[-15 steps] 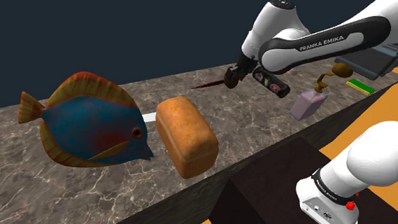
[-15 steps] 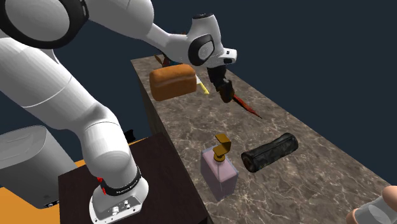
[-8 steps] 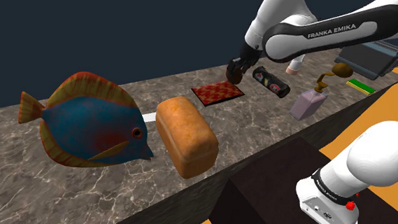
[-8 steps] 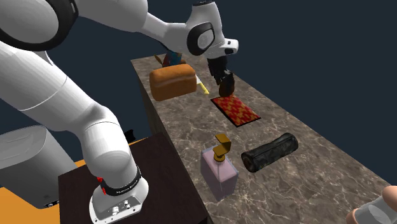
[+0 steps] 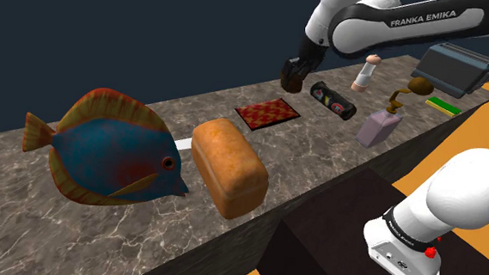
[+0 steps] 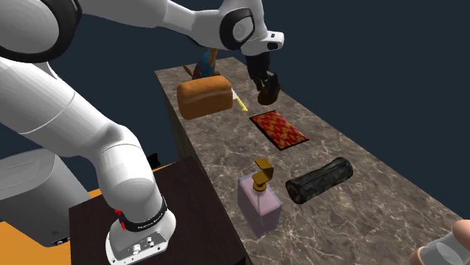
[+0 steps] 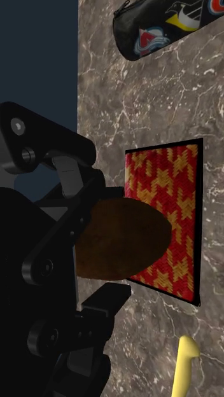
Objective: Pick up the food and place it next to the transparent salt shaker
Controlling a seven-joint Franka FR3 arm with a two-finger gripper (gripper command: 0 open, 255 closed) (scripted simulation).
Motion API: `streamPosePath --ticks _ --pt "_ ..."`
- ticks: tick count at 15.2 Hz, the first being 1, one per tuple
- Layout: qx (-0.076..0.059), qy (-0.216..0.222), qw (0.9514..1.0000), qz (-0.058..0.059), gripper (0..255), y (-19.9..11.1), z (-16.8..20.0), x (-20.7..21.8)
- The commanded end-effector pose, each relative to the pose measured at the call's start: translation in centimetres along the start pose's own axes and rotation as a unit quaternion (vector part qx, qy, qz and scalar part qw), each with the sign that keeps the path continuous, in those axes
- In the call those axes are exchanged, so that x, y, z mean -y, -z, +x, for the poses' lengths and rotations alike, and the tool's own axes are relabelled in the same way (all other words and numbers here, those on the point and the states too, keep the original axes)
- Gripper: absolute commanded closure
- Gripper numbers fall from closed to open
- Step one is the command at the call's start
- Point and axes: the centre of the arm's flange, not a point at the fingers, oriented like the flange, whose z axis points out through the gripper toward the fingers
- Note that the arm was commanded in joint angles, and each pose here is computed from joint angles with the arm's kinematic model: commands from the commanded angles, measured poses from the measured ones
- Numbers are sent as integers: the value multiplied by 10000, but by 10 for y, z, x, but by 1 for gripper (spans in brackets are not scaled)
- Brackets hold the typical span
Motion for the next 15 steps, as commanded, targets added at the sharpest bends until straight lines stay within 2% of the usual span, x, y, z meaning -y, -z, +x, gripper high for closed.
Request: streamPosePath --ticks 1,14,15 --pt "2 1 10000 -1 255 10 3 -1" --pt "2 1 10000 -1 255 74 23 -5" --pt "2 1 10000 -1 255 73 22 -19"
